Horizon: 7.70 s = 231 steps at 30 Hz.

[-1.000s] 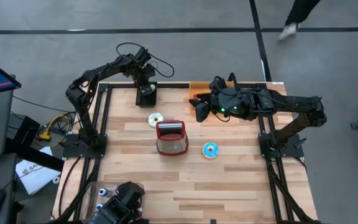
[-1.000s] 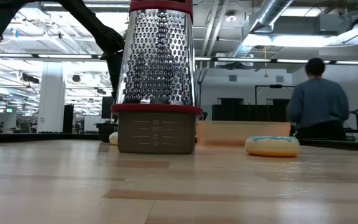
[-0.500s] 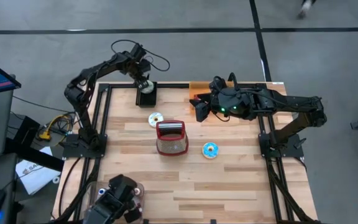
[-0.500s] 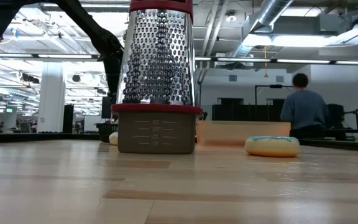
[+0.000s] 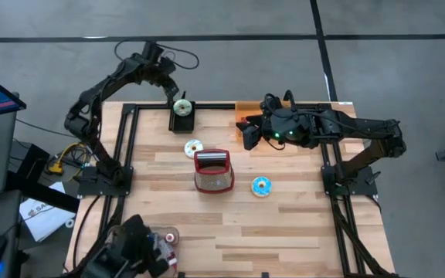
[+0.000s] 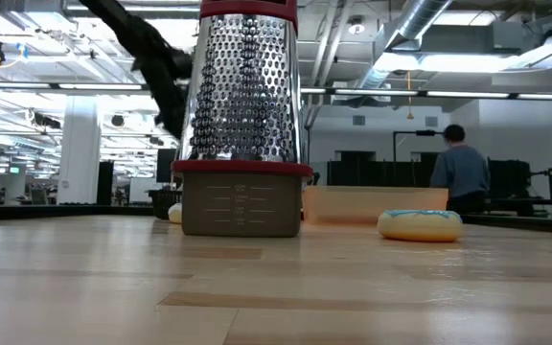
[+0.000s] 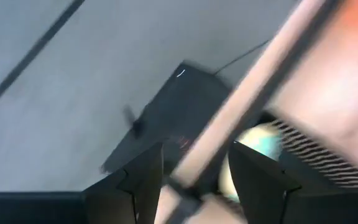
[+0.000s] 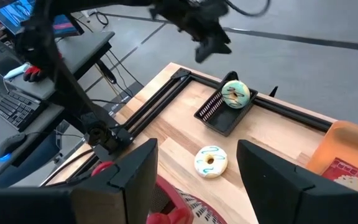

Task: Pick & Place Food Item
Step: Put the white donut into the black bin

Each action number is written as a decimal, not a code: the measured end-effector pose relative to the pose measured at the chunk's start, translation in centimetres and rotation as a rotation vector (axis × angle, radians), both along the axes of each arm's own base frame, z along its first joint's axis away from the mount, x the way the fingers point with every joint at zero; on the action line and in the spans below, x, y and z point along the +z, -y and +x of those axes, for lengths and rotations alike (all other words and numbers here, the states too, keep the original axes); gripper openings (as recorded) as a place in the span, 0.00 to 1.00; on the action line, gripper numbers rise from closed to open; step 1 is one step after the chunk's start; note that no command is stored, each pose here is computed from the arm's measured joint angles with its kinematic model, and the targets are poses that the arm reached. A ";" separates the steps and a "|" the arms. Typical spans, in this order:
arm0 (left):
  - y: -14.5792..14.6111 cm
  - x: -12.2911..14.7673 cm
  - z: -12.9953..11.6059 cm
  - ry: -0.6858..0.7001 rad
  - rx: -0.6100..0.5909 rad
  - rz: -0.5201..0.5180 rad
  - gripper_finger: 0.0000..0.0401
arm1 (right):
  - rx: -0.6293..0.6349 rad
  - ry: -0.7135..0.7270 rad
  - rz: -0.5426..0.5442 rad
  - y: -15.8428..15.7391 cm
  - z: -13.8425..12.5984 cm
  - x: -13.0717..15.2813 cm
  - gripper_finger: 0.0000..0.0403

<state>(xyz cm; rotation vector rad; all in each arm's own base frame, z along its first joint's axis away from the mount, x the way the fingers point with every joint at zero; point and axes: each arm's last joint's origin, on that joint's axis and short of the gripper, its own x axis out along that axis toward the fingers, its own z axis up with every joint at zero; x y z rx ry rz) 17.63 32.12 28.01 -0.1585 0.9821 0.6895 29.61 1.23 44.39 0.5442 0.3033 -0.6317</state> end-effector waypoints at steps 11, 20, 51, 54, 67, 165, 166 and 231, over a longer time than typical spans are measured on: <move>10.2 2.8 1.3 0.018 -0.238 -0.221 0.44 | 0.004 -0.007 -0.011 0.1 0.0 0.0 0.52; 17.8 -1.2 0.2 0.367 0.424 -0.529 0.44 | 0.025 -0.001 -0.001 -0.7 0.0 0.0 0.53; 23.3 -13.3 1.7 0.625 0.871 -0.613 0.61 | 0.009 0.018 -0.026 -2.3 -0.3 0.1 0.52; 23.4 -14.0 2.0 0.603 0.897 -0.609 0.60 | 0.010 0.017 -0.024 -2.3 -0.3 0.1 0.52; 23.0 -15.6 3.5 0.647 0.921 -0.641 0.60 | 0.010 -0.012 -0.024 -2.4 -0.4 -0.2 0.53; 10.0 -6.1 2.6 -0.292 -0.193 0.155 0.25 | -0.033 -0.043 -0.006 -1.9 -0.7 -0.6 0.52; 9.8 -6.3 2.7 -0.292 -0.196 0.153 0.25 | -0.036 -0.043 -0.008 -1.9 -0.7 -0.6 0.52; 7.8 -7.5 2.8 -0.156 -0.185 0.118 0.39 | -0.085 -0.046 -0.004 -1.8 -0.9 -0.7 0.52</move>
